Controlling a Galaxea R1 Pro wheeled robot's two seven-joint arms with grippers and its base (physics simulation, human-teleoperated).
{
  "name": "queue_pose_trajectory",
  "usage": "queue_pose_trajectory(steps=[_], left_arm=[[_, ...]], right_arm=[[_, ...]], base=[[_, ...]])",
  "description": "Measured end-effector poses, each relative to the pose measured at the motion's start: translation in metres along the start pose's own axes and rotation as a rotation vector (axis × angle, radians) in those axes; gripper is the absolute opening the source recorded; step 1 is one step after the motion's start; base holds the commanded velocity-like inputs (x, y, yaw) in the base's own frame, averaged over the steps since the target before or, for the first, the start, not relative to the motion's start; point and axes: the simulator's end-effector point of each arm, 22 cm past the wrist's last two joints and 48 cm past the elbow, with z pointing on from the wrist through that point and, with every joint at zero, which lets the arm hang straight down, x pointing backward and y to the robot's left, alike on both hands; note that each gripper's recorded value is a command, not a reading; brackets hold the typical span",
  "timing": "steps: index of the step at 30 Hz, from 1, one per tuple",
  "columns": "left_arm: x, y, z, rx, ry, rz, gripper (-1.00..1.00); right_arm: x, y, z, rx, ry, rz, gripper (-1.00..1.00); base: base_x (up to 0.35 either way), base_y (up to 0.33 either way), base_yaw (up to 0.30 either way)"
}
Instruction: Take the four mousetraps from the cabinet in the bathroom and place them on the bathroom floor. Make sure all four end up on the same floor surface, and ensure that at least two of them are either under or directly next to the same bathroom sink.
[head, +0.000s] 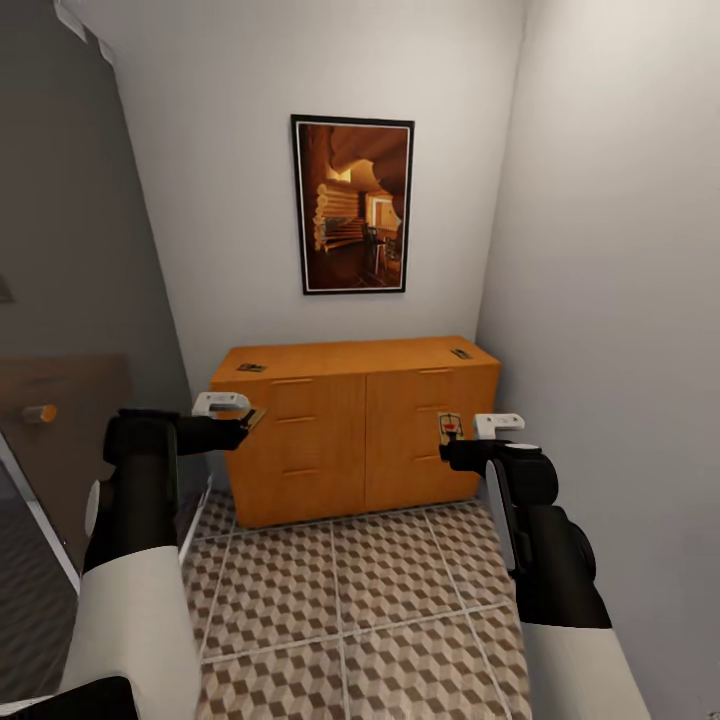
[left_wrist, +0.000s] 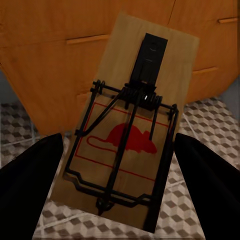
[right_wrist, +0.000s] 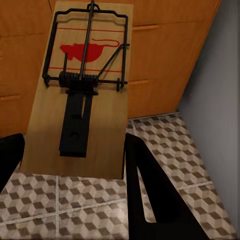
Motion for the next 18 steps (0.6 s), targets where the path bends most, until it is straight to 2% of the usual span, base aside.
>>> queue_pose_trajectory(steps=[18], left_arm=[[0.0001,0.0,0.0001,0.0,0.0,0.0,-1.0]], right_arm=[[0.0002,-0.0021,0.0001,0.007,0.0,-0.003,-1.0]], base=[[-0.344,0.0,0.0]])
